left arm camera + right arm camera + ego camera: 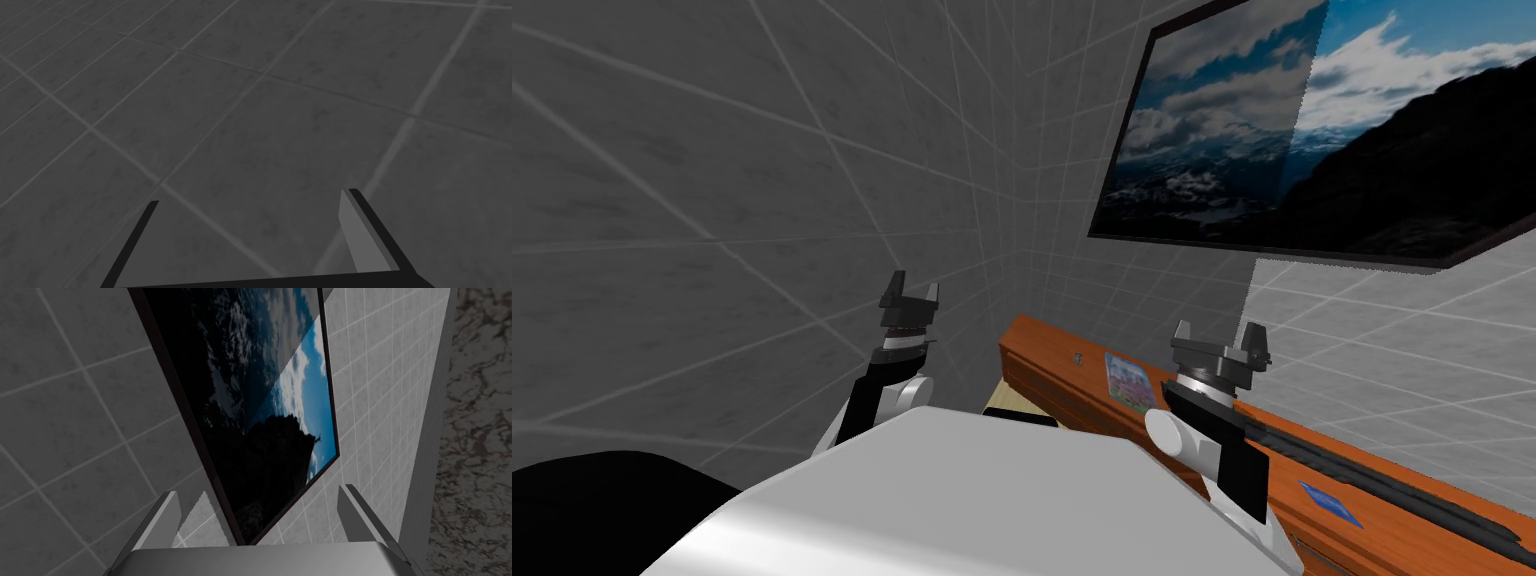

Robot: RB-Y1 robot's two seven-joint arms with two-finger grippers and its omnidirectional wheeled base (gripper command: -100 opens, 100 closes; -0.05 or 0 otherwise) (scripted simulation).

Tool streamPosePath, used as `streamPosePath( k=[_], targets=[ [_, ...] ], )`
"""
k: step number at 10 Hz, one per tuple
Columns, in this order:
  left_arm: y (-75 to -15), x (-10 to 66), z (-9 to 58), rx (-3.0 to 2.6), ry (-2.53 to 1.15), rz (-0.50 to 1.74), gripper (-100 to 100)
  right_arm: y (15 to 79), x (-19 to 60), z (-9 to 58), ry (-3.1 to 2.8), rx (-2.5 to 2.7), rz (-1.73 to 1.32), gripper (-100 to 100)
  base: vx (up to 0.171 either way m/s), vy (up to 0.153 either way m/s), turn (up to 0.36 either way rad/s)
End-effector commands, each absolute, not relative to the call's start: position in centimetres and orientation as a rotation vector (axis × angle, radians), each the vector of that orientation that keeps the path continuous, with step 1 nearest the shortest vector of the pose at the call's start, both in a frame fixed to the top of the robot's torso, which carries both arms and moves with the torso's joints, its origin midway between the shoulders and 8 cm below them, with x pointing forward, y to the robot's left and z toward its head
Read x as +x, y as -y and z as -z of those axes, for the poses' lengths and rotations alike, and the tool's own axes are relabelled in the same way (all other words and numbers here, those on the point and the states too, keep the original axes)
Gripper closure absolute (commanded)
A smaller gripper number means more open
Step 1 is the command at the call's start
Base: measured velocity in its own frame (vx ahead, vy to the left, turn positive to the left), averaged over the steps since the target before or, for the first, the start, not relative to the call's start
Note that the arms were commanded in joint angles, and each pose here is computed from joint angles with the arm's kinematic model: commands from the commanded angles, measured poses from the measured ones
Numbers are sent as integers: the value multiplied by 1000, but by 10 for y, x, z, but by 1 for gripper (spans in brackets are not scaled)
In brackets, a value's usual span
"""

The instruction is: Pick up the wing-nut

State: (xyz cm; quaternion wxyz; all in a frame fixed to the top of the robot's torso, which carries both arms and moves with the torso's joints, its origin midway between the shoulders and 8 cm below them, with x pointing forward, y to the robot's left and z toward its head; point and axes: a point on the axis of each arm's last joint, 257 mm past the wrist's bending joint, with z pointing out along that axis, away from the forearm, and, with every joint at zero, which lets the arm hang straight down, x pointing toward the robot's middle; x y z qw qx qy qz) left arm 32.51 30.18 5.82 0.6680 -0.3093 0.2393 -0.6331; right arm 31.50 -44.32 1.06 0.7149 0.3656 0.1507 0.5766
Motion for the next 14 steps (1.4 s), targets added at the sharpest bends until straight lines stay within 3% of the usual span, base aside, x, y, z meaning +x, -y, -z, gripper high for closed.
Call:
streamPosePath(
  k=[1, 14],
  targets=[
    [-302, 325, -58, -698, -540, 1428, 0, 452, 313, -8, -303, 836, -1289, -100, -10, -12, -24],
    [-302, 325, -58, -698, -540, 1428, 0, 576, 285, 32, -123, 1016, -1121, -100, -15, -19, 147]
  ],
)
